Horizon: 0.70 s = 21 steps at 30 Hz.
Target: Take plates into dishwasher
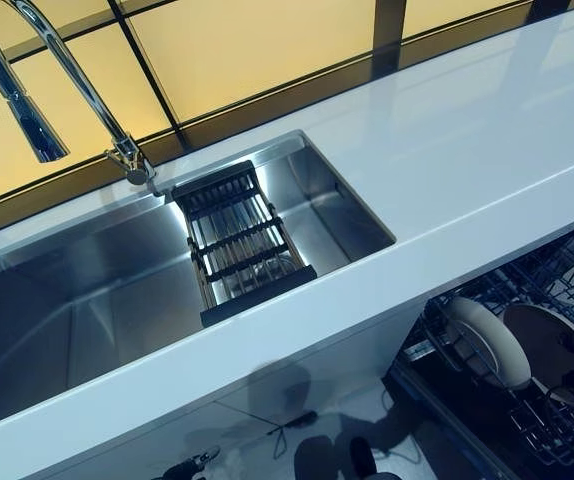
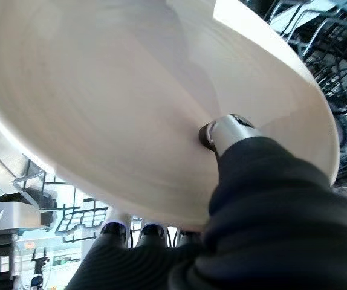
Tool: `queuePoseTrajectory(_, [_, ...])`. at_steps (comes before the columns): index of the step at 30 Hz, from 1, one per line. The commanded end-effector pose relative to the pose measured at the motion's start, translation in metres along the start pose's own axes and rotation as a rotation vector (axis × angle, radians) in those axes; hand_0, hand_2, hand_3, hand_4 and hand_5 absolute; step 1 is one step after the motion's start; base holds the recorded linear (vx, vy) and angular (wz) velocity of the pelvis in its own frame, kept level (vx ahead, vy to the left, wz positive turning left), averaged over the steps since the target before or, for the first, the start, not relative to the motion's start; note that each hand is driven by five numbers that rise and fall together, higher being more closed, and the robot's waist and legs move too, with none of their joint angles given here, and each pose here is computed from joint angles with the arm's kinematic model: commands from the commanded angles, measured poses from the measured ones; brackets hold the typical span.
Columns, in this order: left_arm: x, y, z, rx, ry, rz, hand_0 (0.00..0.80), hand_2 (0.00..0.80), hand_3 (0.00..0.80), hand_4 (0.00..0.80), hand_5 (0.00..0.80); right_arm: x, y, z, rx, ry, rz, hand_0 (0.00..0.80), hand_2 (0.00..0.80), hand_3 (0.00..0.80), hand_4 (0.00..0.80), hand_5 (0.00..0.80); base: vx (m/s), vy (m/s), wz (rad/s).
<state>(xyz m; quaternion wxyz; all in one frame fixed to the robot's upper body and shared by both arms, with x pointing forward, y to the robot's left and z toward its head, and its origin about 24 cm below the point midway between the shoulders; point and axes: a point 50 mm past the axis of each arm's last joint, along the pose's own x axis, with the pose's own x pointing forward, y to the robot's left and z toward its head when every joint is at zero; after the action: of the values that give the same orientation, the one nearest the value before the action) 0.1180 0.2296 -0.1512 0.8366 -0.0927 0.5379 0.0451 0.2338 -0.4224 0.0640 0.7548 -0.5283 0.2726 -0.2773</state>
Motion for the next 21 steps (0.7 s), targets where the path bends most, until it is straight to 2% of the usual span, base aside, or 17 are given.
queuePoseTrajectory(1, [0.001, 0.004, 0.016, 0.049, -0.027, 0.003, 0.0, 0.0, 0.0, 0.0, 0.0, 0.006, 0.004, 0.015, -0.024, -0.017, -0.01, 0.8, 0.8, 0.8, 0.8, 0.8, 0.0, 0.0, 0.0])
queuePoseTrajectory(13, [0.001, 0.003, 0.022, 0.069, -0.029, 0.0, 0.0, 0.0, 0.0, 0.0, 0.0, 0.004, 0.024, 0.009, -0.02, 0.037, 0.149, 0.8, 0.8, 0.8, 0.8, 0.8, -0.006, 0.0, 0.01])
queuePoseTrajectory(19, [0.002, 0.002, 0.024, 0.076, -0.029, -0.001, 0.0, 0.0, 0.0, 0.0, 0.0, 0.004, 0.029, 0.015, -0.005, 0.031, 0.17, 0.8, 0.8, 0.8, 0.8, 0.8, -0.003, -0.001, 0.01])
queuePoseTrajectory(20, [0.002, 0.002, 0.024, 0.075, -0.029, -0.001, 0.0, 0.0, 0.0, 0.0, 0.0, 0.004, 0.028, 0.015, 0.002, 0.032, 0.171, 0.718, 0.718, 0.718, 0.718, 0.718, 0.0, 0.0, 0.0])
queuePoseTrajectory(21, [0.002, 0.002, 0.025, 0.074, -0.028, 0.001, 0.0, 0.0, 0.0, 0.0, 0.0, 0.004, 0.028, 0.017, 0.009, 0.033, 0.168, 0.179, 0.179, 0.179, 0.179, 0.179, 0.0, 0.0, 0.0])
